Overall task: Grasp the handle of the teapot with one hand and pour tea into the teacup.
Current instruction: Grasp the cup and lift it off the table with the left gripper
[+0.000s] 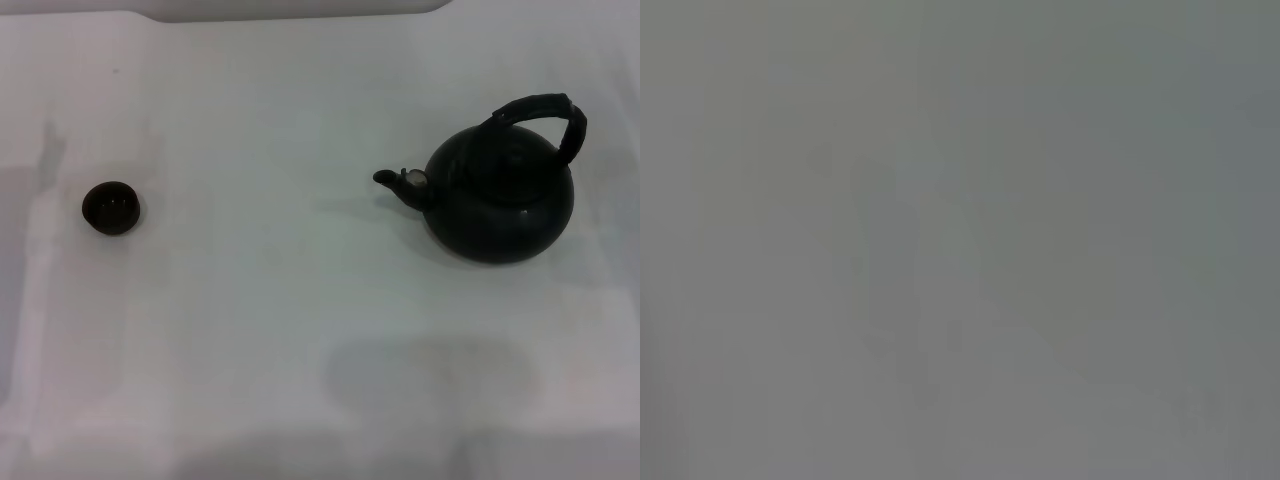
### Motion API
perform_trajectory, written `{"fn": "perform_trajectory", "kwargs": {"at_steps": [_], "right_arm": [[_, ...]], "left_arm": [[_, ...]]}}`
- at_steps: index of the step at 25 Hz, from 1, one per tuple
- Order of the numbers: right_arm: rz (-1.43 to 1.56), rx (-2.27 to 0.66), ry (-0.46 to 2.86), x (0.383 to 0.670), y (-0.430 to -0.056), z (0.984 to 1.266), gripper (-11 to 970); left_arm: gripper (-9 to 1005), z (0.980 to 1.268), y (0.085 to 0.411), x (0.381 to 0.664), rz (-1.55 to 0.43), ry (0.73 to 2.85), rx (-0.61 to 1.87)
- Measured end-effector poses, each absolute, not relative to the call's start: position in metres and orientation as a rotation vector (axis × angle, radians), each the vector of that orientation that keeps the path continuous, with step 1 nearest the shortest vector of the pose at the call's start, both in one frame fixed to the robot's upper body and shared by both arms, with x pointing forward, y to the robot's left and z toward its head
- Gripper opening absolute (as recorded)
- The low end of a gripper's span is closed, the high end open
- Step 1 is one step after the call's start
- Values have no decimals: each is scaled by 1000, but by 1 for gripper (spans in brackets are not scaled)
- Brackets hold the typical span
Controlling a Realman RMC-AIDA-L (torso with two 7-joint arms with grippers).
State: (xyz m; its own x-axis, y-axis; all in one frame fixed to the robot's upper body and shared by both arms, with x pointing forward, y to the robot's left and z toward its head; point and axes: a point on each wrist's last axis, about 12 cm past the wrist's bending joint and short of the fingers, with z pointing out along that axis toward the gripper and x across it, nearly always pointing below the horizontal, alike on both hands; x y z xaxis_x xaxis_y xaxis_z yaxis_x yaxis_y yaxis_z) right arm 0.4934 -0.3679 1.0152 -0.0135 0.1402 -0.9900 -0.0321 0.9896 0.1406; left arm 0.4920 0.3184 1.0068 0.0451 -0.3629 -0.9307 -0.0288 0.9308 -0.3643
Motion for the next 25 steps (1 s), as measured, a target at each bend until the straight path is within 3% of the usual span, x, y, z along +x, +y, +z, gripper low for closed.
{"fn": "perform_trajectory", "kwargs": {"at_steps": [11,25], "right_arm": [[142,74,1573,499,-366,1018,732],[127,78,1603,504,-367,1016,732]], "left_arm": [[887,1006,314,491,-278,1527,-280],[888,1000,293,469,-339,1568,89]]}}
